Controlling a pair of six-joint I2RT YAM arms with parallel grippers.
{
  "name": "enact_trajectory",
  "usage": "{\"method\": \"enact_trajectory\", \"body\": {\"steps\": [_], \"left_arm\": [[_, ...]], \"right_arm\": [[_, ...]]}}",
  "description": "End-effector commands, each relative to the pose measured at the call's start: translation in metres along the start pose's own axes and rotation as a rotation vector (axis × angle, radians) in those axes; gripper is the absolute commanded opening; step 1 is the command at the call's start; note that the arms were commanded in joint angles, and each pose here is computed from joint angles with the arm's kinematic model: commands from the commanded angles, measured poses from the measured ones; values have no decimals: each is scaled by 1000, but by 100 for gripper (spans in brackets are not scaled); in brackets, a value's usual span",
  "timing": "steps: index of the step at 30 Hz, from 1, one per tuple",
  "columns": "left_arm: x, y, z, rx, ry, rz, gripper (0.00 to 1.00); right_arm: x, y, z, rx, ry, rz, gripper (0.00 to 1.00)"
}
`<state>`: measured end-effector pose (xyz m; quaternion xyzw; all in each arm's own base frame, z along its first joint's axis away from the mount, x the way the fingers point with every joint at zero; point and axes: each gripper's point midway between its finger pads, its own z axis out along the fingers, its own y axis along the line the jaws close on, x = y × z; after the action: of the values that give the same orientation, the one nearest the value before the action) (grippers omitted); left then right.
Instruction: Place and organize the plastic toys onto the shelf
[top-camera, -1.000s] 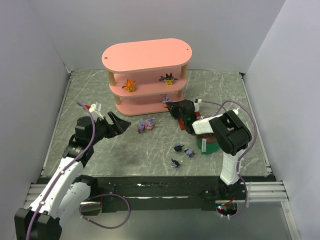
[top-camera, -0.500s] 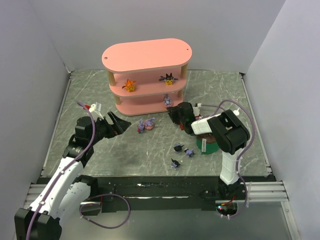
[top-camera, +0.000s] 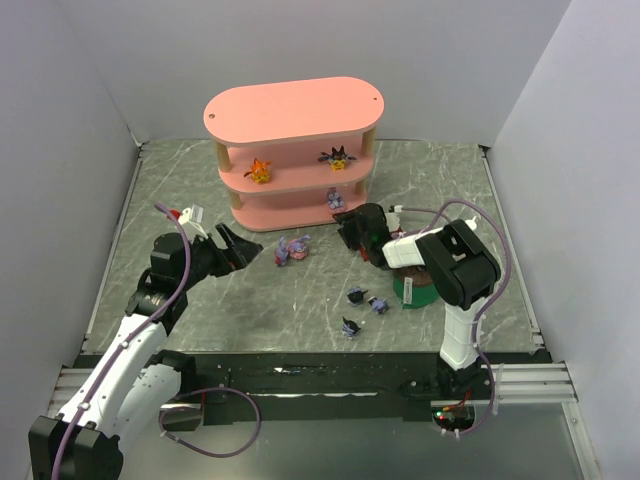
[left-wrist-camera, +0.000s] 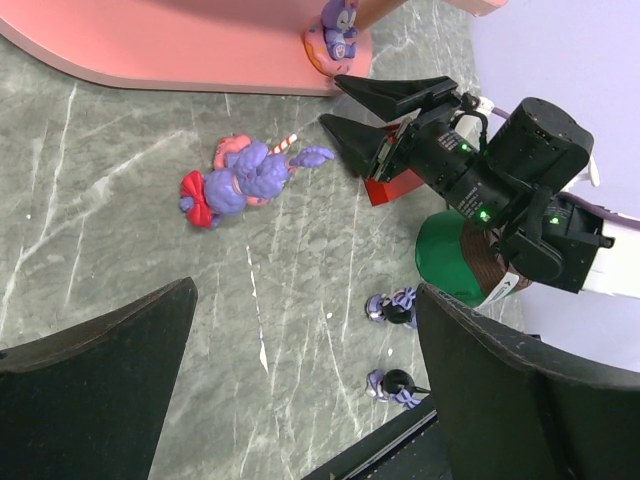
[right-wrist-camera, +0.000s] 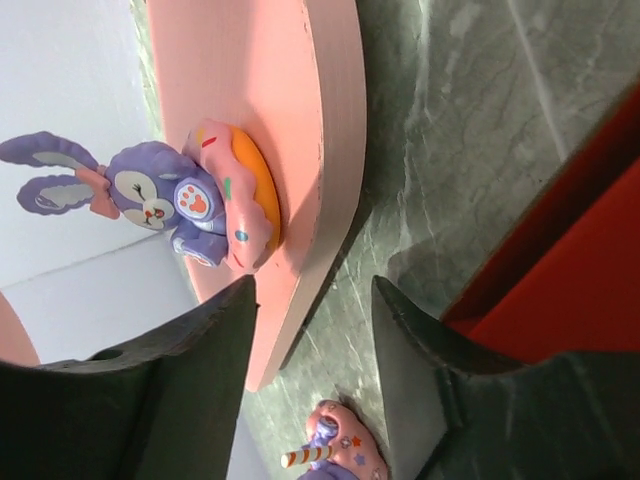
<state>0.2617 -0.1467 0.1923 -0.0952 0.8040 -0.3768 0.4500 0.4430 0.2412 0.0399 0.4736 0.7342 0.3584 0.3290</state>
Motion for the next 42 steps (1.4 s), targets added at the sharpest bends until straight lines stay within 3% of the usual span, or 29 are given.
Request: {"method": "enact_trajectory", "body": {"steps": [1, 11, 15, 19, 23, 25, 33, 42], "left_arm": [[-6, -11, 0, 45, -24, -2, 96], [-7, 0, 1, -16, -29, -8, 96], [0, -9, 3, 29, -4, 32, 96], [13, -8, 14, -82, 6, 87, 97], [26, -20, 27, -86, 27, 70, 99], [17, -12, 39, -160, -31, 65, 93], [33, 4, 82, -300, -2, 155, 67], [22, 7, 112, -379, -26, 248, 58]], "right_arm": [[-13, -3, -12, 54, -43, -67, 60], [-17, 40, -49, -81, -25, -196, 65], [-12, 40, -73, -99, 25, -233, 66], [-13, 30, -104, -91, 42, -330, 67], [-17, 38, -128, -130, 44, -436, 67], [-19, 50, -141, -163, 38, -496, 67], [-20, 82, -184, -301, 50, -637, 67], [-22, 81, -218, -368, 51, -693, 67]]}}
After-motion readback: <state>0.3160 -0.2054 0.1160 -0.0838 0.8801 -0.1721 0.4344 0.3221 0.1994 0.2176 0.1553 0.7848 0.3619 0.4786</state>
